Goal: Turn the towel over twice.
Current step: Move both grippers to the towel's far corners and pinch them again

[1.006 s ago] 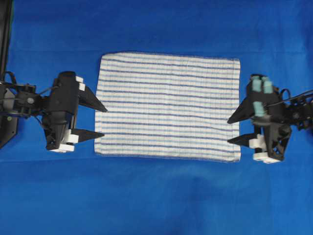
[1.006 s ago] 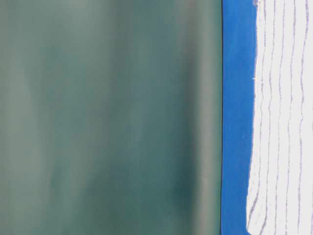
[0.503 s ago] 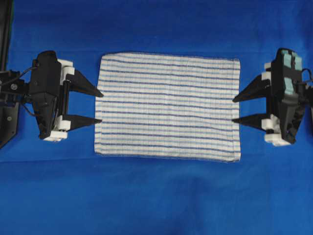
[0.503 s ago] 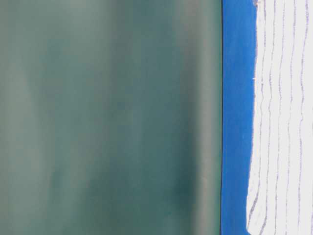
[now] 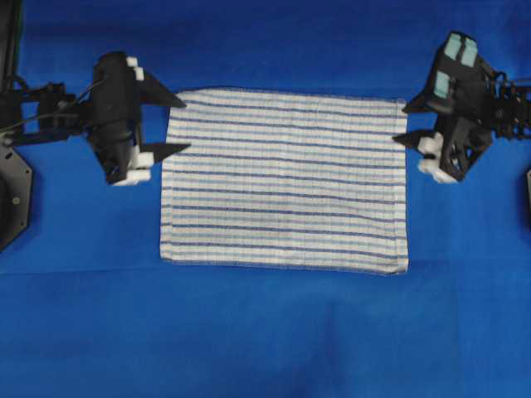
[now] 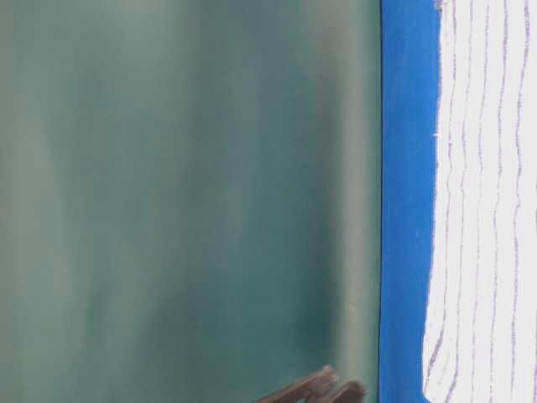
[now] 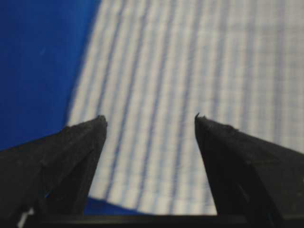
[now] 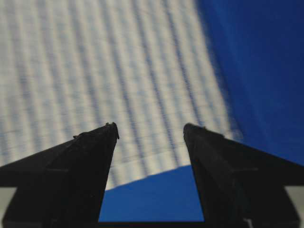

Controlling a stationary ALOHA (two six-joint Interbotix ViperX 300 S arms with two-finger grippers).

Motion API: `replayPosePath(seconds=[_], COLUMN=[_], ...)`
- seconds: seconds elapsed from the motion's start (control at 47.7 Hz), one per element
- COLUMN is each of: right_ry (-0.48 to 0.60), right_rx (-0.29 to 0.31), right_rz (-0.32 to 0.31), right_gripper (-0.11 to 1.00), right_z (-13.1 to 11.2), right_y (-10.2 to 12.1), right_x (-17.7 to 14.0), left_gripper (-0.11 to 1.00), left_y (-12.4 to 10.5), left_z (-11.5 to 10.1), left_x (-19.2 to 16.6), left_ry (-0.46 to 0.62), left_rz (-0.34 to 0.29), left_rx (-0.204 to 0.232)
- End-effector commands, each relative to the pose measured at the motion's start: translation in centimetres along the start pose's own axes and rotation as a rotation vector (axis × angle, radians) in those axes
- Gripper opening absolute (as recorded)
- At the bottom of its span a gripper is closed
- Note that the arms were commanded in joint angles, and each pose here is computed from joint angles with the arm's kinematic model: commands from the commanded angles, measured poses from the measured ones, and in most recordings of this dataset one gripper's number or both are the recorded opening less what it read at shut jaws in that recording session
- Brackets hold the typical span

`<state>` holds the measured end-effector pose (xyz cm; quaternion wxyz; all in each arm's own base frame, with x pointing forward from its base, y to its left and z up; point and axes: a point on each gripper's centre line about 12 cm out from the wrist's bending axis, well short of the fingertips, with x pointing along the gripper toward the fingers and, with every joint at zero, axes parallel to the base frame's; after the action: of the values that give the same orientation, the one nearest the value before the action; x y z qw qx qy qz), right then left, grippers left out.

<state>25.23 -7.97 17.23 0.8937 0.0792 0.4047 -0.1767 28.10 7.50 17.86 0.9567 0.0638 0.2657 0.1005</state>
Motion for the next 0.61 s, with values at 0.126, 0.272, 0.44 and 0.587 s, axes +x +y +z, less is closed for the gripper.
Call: replayPosePath(seconds=[0.126,0.272,0.44,0.587], right_ry=[0.008,0.007,0.019,0.051], right_rx=[0.033,0.064,0.088,0.095], right_rz=[-0.050,-0.074,-0.087,-0.081], right_gripper=[0.62,0.62,0.62,0.62], right_z=[-0.7,-1.5,-2.5,-3.5], right_y=[-2.7,-4.6,-6.2,-6.6], right_x=[2.4,4.1,5.9,7.5], left_gripper=[0.69,0.69,0.69,0.69], left_y=[2.4,3.7,4.7,5.0], left_z=[-2.3,-4.3,-5.9,-6.9], left_x=[2.6,3.8,4.8,5.3], left_ry=[0.052,0.088,0.111,0.138], left_rz=[0.071,0.112,0.142,0.148], left_rx=[-0.041,-0.069,-0.091,-0.101])
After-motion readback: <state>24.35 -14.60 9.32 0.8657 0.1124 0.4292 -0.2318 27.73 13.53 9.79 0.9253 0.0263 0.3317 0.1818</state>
